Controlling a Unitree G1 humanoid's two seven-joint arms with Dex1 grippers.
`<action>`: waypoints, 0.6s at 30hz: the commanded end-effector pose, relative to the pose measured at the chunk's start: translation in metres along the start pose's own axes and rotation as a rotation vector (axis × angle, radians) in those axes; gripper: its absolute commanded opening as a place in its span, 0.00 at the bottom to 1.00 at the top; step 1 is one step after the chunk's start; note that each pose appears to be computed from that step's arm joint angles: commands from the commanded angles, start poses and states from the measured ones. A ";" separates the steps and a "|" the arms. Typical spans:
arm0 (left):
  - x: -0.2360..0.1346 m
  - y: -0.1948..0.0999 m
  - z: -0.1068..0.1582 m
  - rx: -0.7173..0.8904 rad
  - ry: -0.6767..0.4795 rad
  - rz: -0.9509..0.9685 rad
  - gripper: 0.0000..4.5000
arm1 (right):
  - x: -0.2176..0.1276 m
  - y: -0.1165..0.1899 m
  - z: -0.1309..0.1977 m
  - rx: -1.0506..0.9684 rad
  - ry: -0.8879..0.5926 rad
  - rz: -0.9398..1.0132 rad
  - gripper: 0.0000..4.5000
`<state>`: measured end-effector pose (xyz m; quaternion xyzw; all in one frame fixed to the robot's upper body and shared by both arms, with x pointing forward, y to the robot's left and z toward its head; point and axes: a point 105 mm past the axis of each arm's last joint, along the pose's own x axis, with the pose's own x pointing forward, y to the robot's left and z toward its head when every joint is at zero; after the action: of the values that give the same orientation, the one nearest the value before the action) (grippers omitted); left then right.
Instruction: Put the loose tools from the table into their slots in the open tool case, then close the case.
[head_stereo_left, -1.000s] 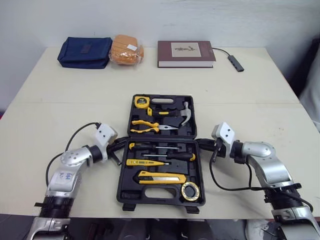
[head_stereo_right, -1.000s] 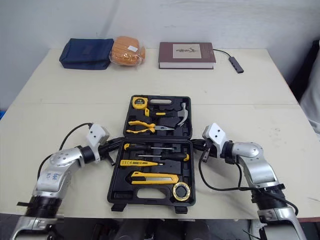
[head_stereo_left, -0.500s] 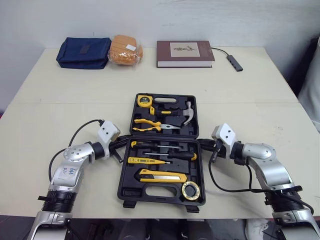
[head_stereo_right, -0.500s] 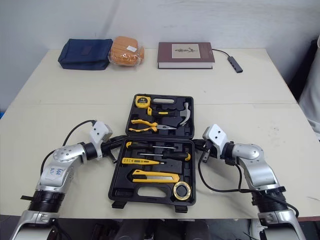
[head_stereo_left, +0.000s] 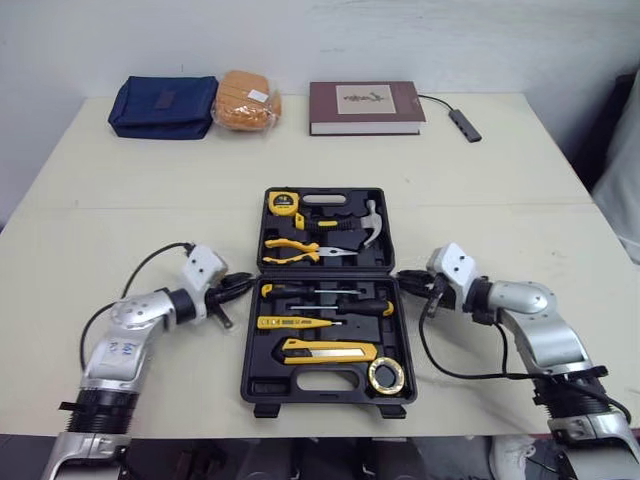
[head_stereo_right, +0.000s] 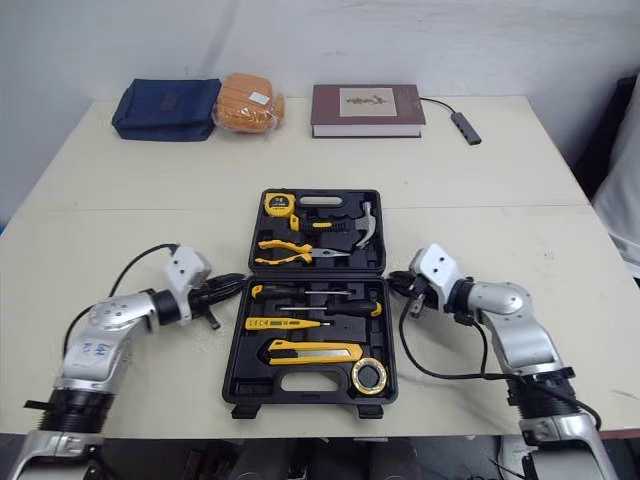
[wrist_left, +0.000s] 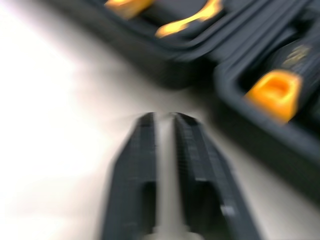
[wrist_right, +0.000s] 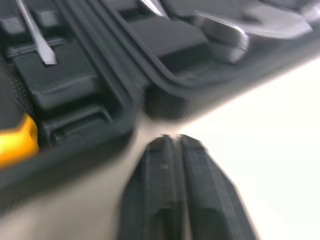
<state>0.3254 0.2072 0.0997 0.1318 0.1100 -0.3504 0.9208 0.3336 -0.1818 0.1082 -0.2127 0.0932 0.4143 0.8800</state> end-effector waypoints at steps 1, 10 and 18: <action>-0.027 0.021 0.018 0.026 -0.067 0.057 0.50 | -0.026 -0.015 0.007 -0.006 0.009 -0.059 0.54; -0.022 0.021 0.069 -0.389 0.173 -0.051 0.99 | -0.038 -0.048 0.055 0.494 0.138 -0.163 1.00; 0.010 0.019 0.094 -0.400 0.258 -0.005 0.99 | -0.017 -0.034 0.082 0.640 0.303 -0.092 1.00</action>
<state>0.3521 0.1846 0.1758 -0.0233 0.3055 -0.3114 0.8995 0.3480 -0.1830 0.1818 0.0040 0.3482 0.2805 0.8944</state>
